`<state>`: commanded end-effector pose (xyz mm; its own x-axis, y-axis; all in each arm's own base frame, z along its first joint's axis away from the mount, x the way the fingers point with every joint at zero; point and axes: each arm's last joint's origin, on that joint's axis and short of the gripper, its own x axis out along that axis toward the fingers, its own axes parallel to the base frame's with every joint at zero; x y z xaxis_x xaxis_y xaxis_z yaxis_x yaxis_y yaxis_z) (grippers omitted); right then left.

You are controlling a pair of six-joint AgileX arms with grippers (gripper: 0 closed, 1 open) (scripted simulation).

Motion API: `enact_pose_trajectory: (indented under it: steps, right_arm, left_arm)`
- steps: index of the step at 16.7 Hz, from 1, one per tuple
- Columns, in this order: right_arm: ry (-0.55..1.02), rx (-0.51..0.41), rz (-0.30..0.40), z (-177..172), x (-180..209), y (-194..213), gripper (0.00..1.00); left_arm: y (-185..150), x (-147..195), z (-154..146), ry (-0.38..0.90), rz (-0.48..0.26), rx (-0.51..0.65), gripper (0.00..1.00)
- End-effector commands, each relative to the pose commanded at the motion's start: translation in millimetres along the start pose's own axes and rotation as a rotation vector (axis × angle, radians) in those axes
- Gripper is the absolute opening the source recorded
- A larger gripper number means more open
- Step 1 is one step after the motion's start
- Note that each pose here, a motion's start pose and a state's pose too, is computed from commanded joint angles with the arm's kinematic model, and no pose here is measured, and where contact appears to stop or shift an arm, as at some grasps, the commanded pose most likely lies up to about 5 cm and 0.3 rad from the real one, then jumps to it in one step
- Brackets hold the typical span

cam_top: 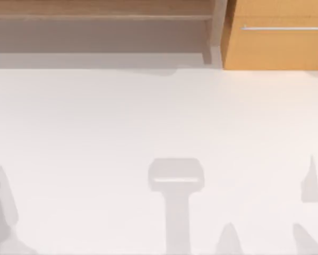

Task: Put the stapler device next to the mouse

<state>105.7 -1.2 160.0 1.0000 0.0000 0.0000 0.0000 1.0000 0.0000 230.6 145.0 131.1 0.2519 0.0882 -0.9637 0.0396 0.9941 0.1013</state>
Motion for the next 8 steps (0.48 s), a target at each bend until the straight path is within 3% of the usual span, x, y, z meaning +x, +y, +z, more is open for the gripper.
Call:
enact_pose_trajectory:
  steps: [4,8]
  right_arm:
    - [0.000,0.000,0.000,0.0,0.0,0.0,1.00]
    - [0.000,0.000,0.000,0.0,0.0,0.0,1.00]
  left_arm:
    - [0.0,0.0,0.0,0.000,0.000,0.000,0.98]
    - [0.0,0.0,0.0,0.000,0.000,0.000,1.00]
